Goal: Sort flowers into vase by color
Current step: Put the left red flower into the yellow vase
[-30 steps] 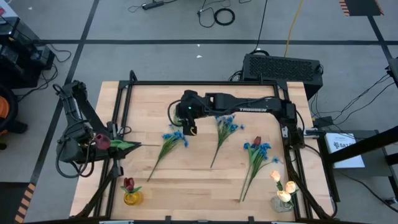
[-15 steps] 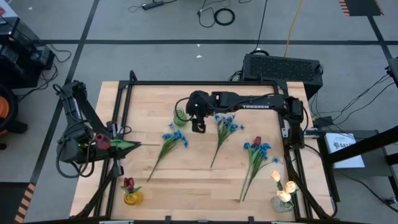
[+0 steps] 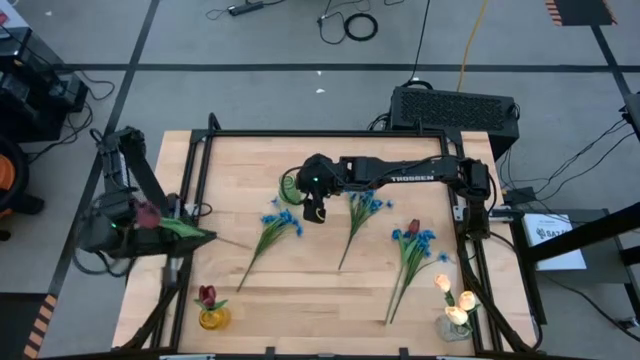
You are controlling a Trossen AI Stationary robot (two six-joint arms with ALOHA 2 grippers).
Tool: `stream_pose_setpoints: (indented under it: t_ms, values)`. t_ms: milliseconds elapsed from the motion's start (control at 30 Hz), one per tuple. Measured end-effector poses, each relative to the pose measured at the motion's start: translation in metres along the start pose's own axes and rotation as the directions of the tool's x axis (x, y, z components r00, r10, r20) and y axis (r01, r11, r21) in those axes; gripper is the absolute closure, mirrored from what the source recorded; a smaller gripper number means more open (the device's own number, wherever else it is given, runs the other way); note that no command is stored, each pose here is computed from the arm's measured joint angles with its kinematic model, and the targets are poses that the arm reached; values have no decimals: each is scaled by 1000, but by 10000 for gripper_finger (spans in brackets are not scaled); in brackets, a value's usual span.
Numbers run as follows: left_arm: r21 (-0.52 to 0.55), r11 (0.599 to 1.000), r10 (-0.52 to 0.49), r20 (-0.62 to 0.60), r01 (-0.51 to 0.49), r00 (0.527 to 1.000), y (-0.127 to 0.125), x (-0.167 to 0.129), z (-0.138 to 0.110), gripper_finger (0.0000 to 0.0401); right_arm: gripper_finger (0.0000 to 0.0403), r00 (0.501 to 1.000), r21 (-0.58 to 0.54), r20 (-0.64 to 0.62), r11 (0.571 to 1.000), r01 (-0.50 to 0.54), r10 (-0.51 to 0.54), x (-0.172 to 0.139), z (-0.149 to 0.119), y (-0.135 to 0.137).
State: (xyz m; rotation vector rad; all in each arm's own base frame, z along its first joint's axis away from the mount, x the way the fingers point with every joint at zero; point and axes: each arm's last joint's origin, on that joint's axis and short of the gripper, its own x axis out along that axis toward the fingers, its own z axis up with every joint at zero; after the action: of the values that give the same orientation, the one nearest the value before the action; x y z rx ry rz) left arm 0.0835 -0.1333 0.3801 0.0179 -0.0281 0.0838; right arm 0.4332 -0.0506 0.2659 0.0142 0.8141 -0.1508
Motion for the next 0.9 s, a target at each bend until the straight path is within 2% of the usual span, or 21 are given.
stream_pose_setpoints:
  t_ms: [100, 300, 400, 500, 667, 800, 900]
  values:
    - [-53, 996, -64, 17, 65, 998, 4, -11, 14, 377, 161, 1000, -19, 0, 1000, -8, 8, 0, 0, 4]
    - [-88, 972, -218, 29, 220, 976, 12, -34, 27, 377, 161, 1000, -32, -8, 999, -9, 9, 0, -1, 5]
    - [-127, 964, -234, 26, 235, 972, 21, -45, 33, 377, 161, 1000, -36, -10, 999, -12, 12, 0, -1, 7]
    - [-148, 957, -251, 15, 250, 968, 30, -53, 35, 377, 161, 1000, -44, -7, 999, -19, 18, -1, -1, 11]
    - [-184, 909, -377, 18, 374, 926, 35, -67, 36, 377, 161, 1000, -48, -6, 998, -31, 31, -1, -1, 19]
    - [-170, 877, -454, 16, 450, 891, 31, -78, 34, 377, 161, 999, -63, -6, 997, -41, 41, -2, -1, 26]
    - [-166, 885, -440, -1, 434, 898, 26, -84, 31, 377, 161, 999, -71, -2, 996, -45, 45, -2, -1, 28]
